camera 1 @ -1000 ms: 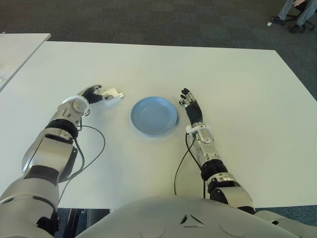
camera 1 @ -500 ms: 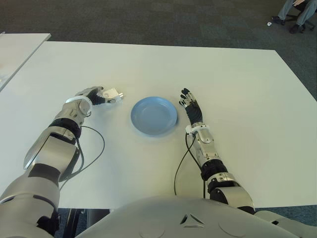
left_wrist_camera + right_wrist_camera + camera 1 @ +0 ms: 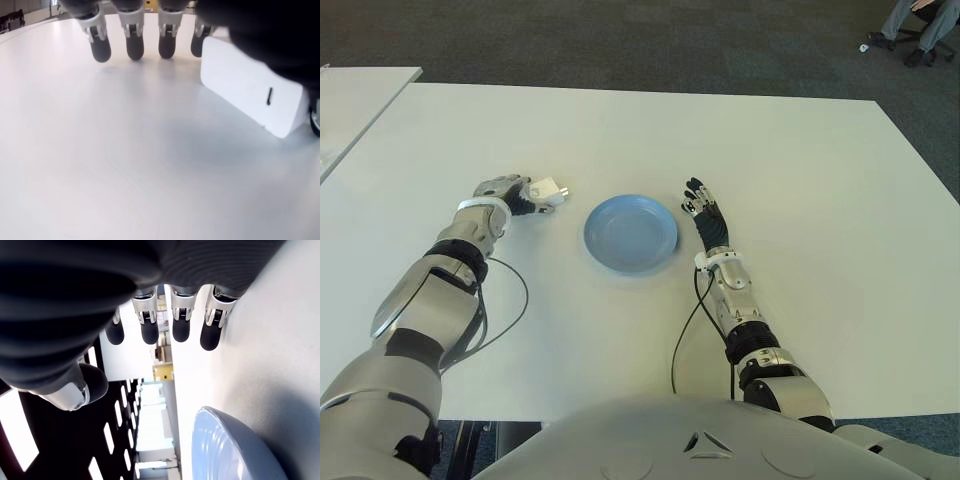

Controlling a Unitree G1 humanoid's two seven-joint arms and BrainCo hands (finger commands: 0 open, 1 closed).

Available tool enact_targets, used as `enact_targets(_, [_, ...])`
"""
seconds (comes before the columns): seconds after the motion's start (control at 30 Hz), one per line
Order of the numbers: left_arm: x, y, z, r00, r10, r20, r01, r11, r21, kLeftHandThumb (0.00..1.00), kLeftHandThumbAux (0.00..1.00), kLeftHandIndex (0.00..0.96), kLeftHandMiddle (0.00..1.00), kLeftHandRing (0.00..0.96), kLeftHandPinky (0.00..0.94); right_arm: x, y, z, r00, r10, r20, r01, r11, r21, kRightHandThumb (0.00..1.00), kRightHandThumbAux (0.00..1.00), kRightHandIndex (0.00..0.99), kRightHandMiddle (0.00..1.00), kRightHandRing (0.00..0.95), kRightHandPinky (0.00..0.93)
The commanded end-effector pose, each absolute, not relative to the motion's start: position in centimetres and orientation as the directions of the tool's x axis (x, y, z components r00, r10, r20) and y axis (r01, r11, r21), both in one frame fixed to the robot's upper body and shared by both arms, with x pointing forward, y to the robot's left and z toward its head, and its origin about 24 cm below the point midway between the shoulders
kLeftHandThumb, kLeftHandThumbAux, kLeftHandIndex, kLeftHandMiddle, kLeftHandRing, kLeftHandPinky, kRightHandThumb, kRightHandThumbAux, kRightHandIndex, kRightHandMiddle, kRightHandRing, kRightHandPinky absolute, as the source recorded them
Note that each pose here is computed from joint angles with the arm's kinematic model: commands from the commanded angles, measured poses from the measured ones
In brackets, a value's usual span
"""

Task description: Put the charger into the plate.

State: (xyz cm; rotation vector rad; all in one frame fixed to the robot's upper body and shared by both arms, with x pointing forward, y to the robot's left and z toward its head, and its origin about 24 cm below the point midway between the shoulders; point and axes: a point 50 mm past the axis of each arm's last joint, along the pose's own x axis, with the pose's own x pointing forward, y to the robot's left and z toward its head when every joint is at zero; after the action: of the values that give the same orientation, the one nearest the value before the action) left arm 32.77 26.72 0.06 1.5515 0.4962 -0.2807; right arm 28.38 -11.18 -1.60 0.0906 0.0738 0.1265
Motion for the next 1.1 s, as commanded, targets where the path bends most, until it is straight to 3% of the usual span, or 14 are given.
enact_targets(0.03, [31.10,25.66,-2.51,0.823,0.089,-0.562,0.564,-0.006,0.826,0.004,0.315,0.000,0.081,0.044,0.000,27.71,-10.68,-2.60,0.983,0.134,-0.124,-0.120,0.987,0.110,0.000,0.504,0.000,0.019,0.004,0.014])
enact_targets(0.9, [30.59,25.40,-3.02,0.825,0.044,-0.563,0.564,-0.056,0.824,0.020,0.301,0.000,0.061,0.015,0.000,27.72,-10.60,-2.63,0.984,0.126,-0.125,-0.115,0.989,0.093,0.000,0.499,0.000,0.031,0.012,0.010])
enact_targets(1.03, [30.44,25.57,-3.10,0.820,0.045,-0.570,0.572,-0.049,0.819,0.029,0.301,0.000,0.078,0.040,0.045,27.73,-10.59,-2.64,0.984,0.126,-0.124,-0.114,0.989,0.097,0.000,0.498,0.000,0.035,0.014,0.010])
enact_targets(1.07, [30.34,25.72,-3.14,0.814,0.046,-0.578,0.580,-0.048,0.813,0.053,0.302,0.000,0.085,0.058,0.092,27.73,-10.57,-2.62,0.984,0.127,-0.123,-0.116,0.989,0.097,0.000,0.495,0.000,0.033,0.013,0.003])
enact_targets(1.1, [30.27,25.82,-3.17,0.810,0.046,-0.584,0.586,-0.047,0.809,0.138,0.345,0.063,0.143,0.125,0.170,27.74,-10.55,-2.61,0.984,0.128,-0.122,-0.117,0.988,0.097,0.000,0.495,0.000,0.031,0.011,0.004])
